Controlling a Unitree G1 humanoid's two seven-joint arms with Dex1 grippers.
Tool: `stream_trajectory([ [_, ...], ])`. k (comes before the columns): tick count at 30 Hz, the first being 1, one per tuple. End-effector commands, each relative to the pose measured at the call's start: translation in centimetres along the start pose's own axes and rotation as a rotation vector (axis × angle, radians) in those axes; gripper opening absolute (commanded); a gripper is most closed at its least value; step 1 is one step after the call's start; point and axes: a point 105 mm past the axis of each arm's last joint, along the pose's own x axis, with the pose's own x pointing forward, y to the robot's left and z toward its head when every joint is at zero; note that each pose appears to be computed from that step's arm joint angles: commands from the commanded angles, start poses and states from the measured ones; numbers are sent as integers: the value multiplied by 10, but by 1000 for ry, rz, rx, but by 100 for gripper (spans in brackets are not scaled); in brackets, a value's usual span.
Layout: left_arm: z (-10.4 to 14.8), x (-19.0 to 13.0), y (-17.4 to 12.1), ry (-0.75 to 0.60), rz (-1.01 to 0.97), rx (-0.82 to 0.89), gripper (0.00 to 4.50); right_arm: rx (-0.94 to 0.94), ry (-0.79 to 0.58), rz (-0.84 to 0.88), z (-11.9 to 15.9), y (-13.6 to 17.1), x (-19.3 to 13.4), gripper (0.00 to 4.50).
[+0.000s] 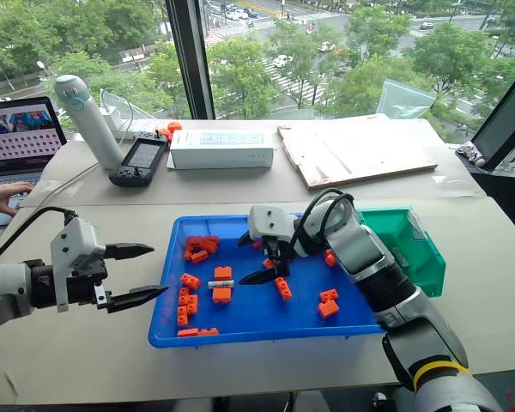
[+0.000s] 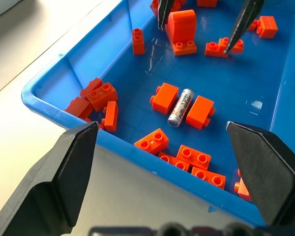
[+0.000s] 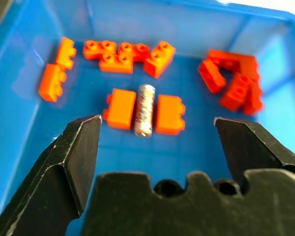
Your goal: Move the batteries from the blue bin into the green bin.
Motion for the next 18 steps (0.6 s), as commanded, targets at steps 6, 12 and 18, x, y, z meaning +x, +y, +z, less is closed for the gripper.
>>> stream_trajectory([
  [6, 7, -8, -3, -2, 37, 39, 450, 26, 77, 2, -26, -1, 20, 433],
  [12, 7, -9, -4, 1, 48, 38, 450, 35, 65, -4, -25, -7, 34, 394],
  [18, 7, -10, -4, 3, 58, 36, 450, 44, 62, 24, -26, -4, 44, 226],
])
